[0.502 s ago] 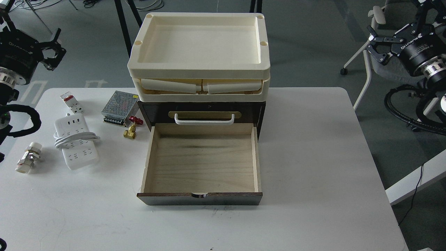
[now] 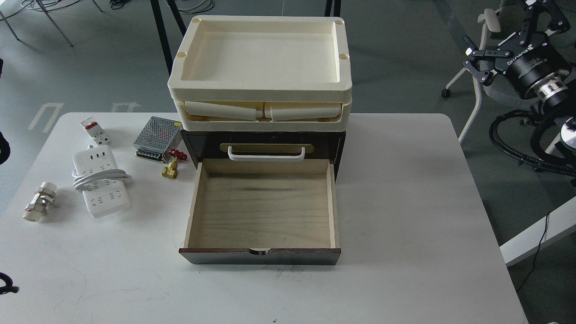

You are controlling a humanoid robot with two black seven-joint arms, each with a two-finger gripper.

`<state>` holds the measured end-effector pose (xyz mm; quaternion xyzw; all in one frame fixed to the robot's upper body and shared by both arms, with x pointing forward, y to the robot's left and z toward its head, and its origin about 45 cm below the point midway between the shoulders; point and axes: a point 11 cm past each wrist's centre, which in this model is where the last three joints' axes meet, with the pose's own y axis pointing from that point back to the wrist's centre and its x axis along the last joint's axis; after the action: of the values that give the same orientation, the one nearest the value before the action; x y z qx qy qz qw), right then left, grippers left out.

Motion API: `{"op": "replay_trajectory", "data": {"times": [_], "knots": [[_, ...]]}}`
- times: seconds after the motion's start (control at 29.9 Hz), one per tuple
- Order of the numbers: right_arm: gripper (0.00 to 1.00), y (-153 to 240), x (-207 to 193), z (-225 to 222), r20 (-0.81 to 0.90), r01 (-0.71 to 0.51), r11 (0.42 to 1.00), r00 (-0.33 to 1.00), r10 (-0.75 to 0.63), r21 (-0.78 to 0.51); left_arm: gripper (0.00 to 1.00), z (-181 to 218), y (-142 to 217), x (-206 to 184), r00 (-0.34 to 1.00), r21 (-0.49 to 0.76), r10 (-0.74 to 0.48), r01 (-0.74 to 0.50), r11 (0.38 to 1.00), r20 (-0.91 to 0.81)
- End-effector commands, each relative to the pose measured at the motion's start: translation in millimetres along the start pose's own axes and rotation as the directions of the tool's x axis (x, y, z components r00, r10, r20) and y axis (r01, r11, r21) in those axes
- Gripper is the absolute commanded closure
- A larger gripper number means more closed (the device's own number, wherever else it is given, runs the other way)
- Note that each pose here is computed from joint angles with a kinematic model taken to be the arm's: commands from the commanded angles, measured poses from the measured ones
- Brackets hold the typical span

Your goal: Put charging cable into cabinet

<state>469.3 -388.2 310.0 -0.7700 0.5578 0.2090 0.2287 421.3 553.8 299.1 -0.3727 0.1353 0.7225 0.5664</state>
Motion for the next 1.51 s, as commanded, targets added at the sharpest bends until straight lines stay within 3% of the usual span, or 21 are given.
{"op": "replay_trajectory", "data": {"times": [0.0, 0.17, 0.3, 0.37, 0.5, 0.6, 0.7, 0.87, 1.1, 1.21, 1.31, 1.47], "knots": [[0.0, 1, 1, -3, -0.005, -0.002, 1.0, 1.0, 0.002, 0.003, 0.0, 4, -5, -7, 0.994, -0.086, 0.0, -0.009, 0.996, -0.112], [0.0, -3, -3, -8, -0.011, 0.006, 1.0, 1.0, -0.006, 0.012, 0.0, 30, -8, -29, 0.982, -0.304, -0.083, 0.027, 0.952, -0.171], [0.0, -4, -4, -7, -0.007, 0.009, 1.0, 1.0, -0.008, 0.012, 0.0, 42, -1, -67, 0.962, -0.266, -0.235, 0.193, 0.945, -0.139], [0.0, -4, -4, -7, -0.005, 0.008, 1.0, 1.0, -0.008, 0.014, 0.0, 52, 7, -89, 0.943, -0.226, -0.321, 0.296, 0.928, -0.083], [0.0, -2, -1, -7, -0.005, 0.002, 1.0, 1.0, -0.002, 0.018, 0.0, 75, 20, -122, 0.855, -0.063, -0.462, 0.487, 0.871, 0.234], [0.0, 1, 2, -5, -0.003, -0.006, 1.0, 1.0, 0.006, 0.017, 0.0, 84, 26, -138, 0.677, 0.114, -0.534, 0.561, 0.82, 0.506], [0.0, 5, 7, -2, 0.001, -0.018, 1.0, 1.0, 0.018, 0.014, 0.0, 86, 29, -143, 0.44, 0.284, -0.564, 0.553, 0.783, 0.699], [0.0, 9, 12, -6, -0.005, -0.032, 0.999, 0.999, 0.032, 0.019, 0.0, 80, 36, -149, 0.013, 0.521, -0.591, 0.456, 0.721, 0.807], [0.0, 14, 20, -3, -0.004, -0.053, 0.998, 0.999, 0.053, 0.015, 0.0, 43, 51, -150, -0.425, 0.727, -0.598, 0.283, 0.625, 0.68], [0.0, 17, 23, 0, -0.002, -0.061, 0.998, 0.998, 0.061, 0.009, 0.0, 18, 63, -140, -0.552, 0.805, -0.618, 0.187, 0.563, 0.56], [0.0, 22, 29, 2, -0.004, -0.075, 0.997, 0.997, 0.075, 0.003, 0.0, -2, 82, -99, -0.646, 0.876, -0.675, -0.017, 0.481, 0.358], [0.0, 31, 44, -3, -0.018, -0.121, 0.993, 0.992, 0.121, 0.012, 0.01, -15, 145, -22, -0.619, 0.908, -0.785, -0.34, 0.244, -0.021]]}}
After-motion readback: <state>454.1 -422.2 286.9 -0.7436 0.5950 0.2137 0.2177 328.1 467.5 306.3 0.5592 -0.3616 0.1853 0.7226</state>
